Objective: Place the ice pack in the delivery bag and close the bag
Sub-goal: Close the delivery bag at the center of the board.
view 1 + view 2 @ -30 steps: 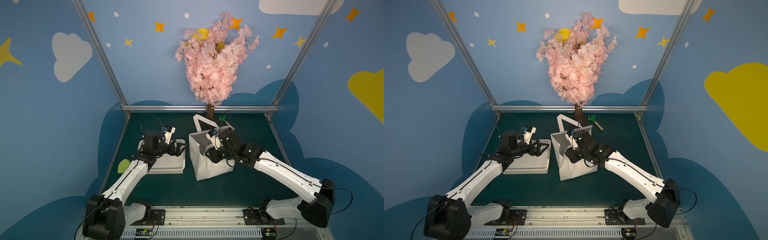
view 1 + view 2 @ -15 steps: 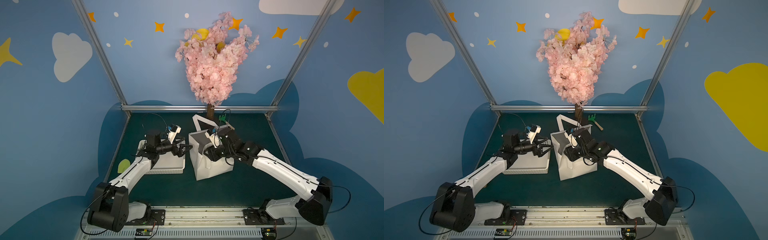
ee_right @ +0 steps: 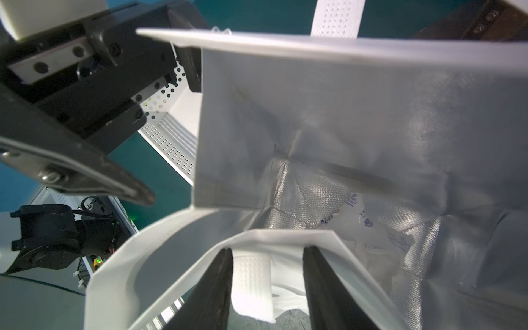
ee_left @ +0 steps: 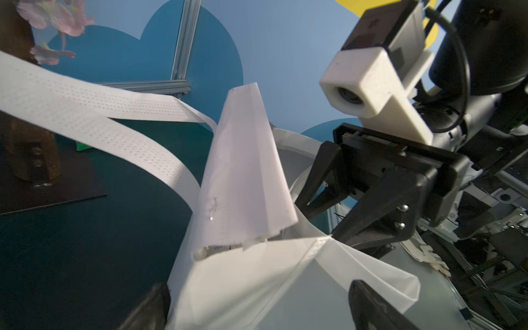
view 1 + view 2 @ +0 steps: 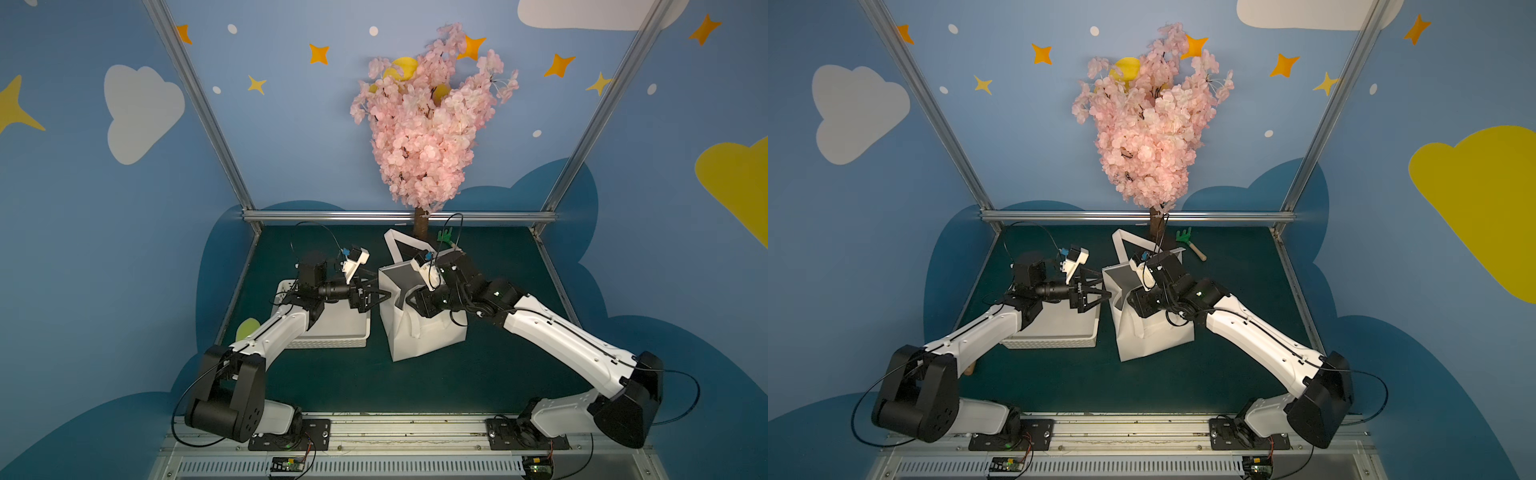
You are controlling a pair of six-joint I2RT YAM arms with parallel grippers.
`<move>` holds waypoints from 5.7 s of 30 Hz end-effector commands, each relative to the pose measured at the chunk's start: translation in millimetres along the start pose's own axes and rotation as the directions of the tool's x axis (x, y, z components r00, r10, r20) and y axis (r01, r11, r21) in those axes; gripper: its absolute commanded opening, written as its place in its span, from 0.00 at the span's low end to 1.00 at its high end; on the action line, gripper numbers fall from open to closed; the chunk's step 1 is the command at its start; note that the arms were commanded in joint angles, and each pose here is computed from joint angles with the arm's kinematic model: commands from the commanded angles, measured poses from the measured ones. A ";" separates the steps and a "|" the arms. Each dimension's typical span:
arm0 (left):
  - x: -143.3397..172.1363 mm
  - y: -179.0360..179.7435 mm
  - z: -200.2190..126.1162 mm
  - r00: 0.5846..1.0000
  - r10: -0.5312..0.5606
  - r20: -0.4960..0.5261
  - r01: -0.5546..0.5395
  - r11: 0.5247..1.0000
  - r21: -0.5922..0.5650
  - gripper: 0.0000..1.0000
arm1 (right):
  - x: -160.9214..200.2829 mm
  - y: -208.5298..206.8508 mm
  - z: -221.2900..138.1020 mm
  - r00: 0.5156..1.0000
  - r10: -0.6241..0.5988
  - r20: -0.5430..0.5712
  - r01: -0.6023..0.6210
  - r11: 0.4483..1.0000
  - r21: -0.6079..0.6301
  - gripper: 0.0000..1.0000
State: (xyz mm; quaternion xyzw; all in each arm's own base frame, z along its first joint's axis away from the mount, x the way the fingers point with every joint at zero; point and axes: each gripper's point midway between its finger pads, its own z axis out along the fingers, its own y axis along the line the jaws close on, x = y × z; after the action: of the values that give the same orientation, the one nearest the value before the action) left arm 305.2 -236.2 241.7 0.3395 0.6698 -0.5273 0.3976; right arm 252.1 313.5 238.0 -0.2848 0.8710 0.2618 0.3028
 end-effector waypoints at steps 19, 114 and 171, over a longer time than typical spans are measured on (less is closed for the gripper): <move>36.4 -41.6 9.0 0.996 0.021 -0.082 -0.022 1.000 -0.007 1.00 | -9.3 -7.6 9.4 0.999 0.037 0.010 -0.037 0.999 0.031 0.46; 57.1 -13.5 22.5 0.974 0.079 -0.214 -0.127 0.968 -0.219 0.03 | -11.5 -133.9 -46.8 0.877 -0.259 0.405 0.320 0.943 -0.092 0.97; 61.1 12.4 7.8 0.977 0.022 -0.214 -0.052 0.989 -0.136 0.08 | 31.5 -107.1 -12.6 0.906 -0.231 0.355 0.355 0.871 -0.339 0.05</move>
State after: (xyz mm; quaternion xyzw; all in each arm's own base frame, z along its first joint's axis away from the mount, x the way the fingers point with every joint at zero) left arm 292.8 -241.4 187.5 0.3815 0.7342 -0.4284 0.3630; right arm 294.9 224.5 182.7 -0.4249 0.6965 0.4332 0.3830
